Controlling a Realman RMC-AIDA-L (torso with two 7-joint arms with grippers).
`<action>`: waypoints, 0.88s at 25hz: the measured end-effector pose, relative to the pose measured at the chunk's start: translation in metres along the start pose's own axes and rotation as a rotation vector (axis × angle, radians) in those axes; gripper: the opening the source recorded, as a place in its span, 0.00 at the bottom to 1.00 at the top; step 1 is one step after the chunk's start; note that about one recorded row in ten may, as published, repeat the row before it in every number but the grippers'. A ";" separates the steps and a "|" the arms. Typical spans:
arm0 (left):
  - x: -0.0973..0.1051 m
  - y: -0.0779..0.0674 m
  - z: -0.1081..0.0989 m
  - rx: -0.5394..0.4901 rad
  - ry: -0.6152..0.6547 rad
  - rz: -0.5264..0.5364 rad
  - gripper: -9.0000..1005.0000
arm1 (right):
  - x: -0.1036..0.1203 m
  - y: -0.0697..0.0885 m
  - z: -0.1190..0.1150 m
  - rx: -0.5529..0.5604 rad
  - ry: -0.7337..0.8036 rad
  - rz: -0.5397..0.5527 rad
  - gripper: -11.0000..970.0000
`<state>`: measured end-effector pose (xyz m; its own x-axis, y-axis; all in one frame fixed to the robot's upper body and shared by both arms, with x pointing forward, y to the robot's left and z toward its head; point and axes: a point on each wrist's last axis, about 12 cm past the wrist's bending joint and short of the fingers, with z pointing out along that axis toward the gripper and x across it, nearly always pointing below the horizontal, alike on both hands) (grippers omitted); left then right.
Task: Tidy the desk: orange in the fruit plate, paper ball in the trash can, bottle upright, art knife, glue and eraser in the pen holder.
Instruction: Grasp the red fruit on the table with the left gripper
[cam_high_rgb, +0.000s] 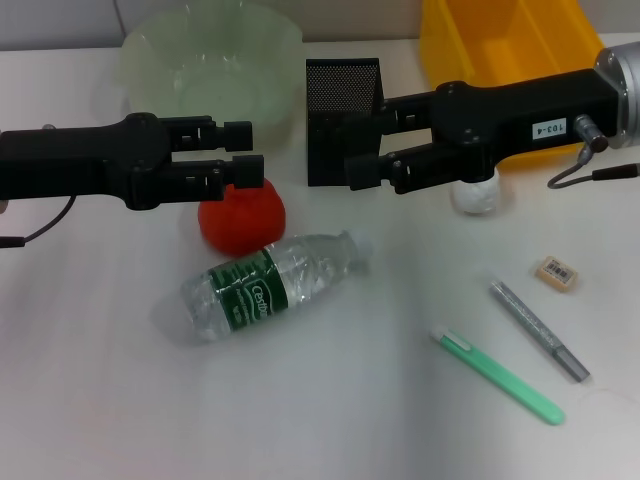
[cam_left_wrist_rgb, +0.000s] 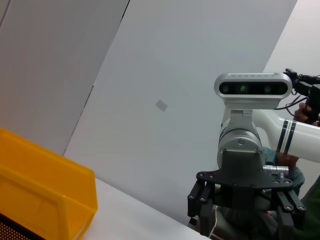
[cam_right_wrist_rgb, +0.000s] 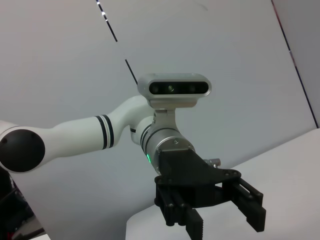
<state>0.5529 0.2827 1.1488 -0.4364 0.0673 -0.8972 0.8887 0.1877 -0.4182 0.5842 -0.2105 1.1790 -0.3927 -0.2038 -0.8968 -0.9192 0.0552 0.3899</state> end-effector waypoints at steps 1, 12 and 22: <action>0.000 0.000 0.000 0.000 0.000 0.000 0.67 | 0.001 0.000 0.000 0.001 -0.001 0.001 0.78; -0.001 0.000 -0.001 -0.001 0.005 -0.006 0.66 | 0.003 0.001 0.000 -0.001 0.001 0.010 0.78; -0.001 0.007 -0.001 -0.063 0.006 -0.014 0.65 | 0.013 -0.003 -0.035 0.172 -0.243 -0.019 0.78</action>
<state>0.5597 0.2850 1.1470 -0.4498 0.0702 -0.8904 0.8721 0.2496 -0.4209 0.5832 -0.2471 1.1735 -0.3523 0.0321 -0.9353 -0.9099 0.2222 0.3504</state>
